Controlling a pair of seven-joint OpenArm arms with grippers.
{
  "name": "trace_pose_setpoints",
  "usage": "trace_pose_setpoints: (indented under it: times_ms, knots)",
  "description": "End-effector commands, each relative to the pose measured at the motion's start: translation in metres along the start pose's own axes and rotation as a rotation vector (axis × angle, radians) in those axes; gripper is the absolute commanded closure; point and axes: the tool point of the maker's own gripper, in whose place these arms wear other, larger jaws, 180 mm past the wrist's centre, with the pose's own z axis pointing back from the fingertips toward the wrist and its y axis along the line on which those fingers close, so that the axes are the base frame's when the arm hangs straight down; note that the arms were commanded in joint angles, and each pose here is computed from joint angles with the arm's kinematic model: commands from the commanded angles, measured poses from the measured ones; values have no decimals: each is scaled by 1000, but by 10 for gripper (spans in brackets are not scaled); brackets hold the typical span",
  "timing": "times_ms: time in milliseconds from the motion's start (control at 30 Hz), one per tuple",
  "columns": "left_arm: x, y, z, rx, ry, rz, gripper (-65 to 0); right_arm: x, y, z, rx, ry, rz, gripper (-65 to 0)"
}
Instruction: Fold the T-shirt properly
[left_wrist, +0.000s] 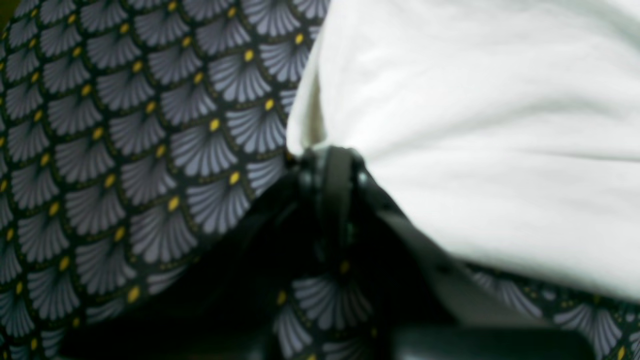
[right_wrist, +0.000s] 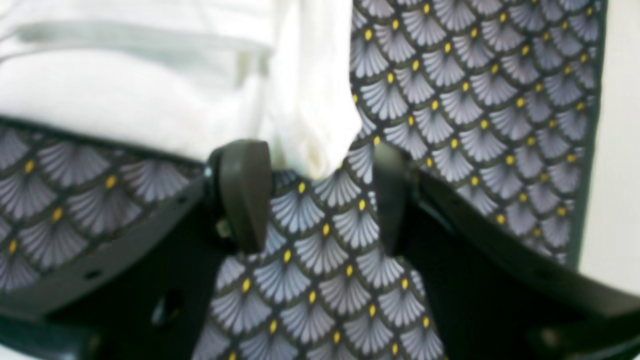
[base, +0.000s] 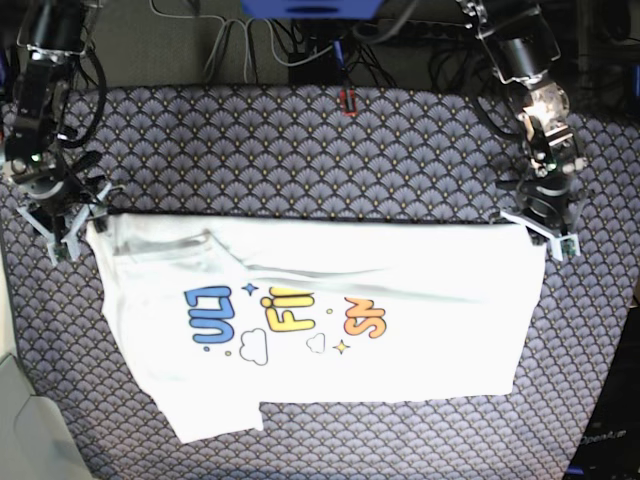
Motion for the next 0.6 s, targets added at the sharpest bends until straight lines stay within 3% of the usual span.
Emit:
trace_pose_setpoints:
  times_ms: [0, 267, 500, 567]
  knots:
    - [1, 9, 1, 28, 12, -14, -3, 12, -15, 2, -20, -31, 17, -337]
    - [3, 8, 0, 27, 10, -12, -3, -4, -16, -12, -5, 15, -26, -327]
    - [2, 6, 0, 24, 11, -10, -3, -1, -9, -21, 60, 22, -3, -252]
    - [2, 6, 0, 24, 11, -10, -3, -1, -9, -21, 59, 21, -4, -188]
